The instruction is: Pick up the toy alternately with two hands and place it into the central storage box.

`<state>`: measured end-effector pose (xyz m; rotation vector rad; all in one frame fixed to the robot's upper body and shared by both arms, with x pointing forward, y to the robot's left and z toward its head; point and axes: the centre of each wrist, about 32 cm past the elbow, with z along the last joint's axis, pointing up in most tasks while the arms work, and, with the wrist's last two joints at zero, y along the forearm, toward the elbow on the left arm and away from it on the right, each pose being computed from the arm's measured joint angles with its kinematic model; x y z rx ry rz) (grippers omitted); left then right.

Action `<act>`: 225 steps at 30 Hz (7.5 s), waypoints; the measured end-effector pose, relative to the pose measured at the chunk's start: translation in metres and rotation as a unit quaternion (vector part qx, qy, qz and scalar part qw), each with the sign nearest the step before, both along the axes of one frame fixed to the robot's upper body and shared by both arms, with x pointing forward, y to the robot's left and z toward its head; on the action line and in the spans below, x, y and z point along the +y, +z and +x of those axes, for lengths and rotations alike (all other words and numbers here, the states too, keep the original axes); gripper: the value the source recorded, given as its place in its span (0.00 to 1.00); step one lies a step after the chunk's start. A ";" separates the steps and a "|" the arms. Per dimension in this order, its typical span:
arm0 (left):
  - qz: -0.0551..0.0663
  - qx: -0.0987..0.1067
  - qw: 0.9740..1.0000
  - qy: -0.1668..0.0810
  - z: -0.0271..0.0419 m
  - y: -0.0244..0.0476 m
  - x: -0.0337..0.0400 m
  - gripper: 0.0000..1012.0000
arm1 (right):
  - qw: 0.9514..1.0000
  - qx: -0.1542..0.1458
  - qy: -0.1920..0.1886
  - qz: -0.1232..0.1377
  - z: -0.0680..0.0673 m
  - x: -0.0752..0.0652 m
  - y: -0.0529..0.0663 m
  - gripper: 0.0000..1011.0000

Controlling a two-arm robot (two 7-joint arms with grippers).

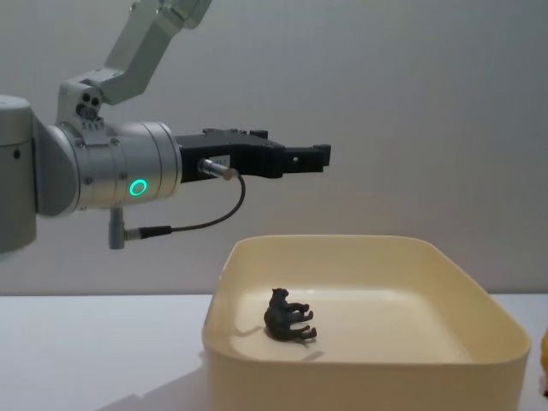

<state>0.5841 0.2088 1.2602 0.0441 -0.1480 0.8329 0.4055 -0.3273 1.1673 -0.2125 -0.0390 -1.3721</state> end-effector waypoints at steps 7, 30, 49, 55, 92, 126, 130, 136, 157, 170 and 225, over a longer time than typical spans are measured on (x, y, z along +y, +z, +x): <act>0.000 0.000 1.000 0.000 0.0000 0.0000 0.0000 0.99 | 1.000 0.016 -0.009 -0.012 0.006 -0.007 -0.007 0.99; 0.000 0.000 1.000 0.000 0.0000 0.0000 0.0000 0.99 | 0.999 0.030 0.001 -0.017 0.038 -0.007 -0.021 0.80; 0.000 0.000 1.000 0.000 0.0000 0.0000 0.0000 0.99 | 0.999 0.032 0.004 -0.017 0.043 -0.006 -0.022 0.29; 0.000 0.000 1.000 0.000 0.0000 0.0000 0.0000 0.99 | 0.999 0.032 0.004 -0.017 0.044 -0.006 -0.023 0.29; 0.000 0.000 1.000 0.000 0.0000 0.0000 0.0000 0.99 | 0.989 -0.131 0.067 0.028 0.069 0.013 0.037 0.29; 0.000 0.000 1.000 0.000 0.0000 0.0000 0.0000 0.99 | 0.971 -0.091 0.222 0.021 0.140 0.101 0.042 0.65; 0.000 0.000 1.000 0.000 0.0000 0.0000 0.0000 0.99 | 0.970 -0.087 0.226 0.017 0.143 0.106 0.041 0.76; 0.000 0.000 1.000 0.000 0.0000 0.0000 0.0000 0.99 | 0.970 -0.096 0.221 0.020 0.141 0.099 0.044 0.93; 0.000 0.000 1.000 0.000 0.0000 0.0000 0.0000 0.99 | 0.979 -0.097 0.172 0.049 0.091 0.031 0.064 0.99; 0.000 0.000 1.000 0.000 0.0000 0.0000 0.0000 0.99 | 0.985 -0.050 0.161 0.029 0.047 -0.004 0.054 0.99; 0.000 0.000 1.000 0.000 0.0000 0.0000 0.0000 0.99 | 0.990 0.030 0.136 -0.025 0.037 0.001 0.001 0.99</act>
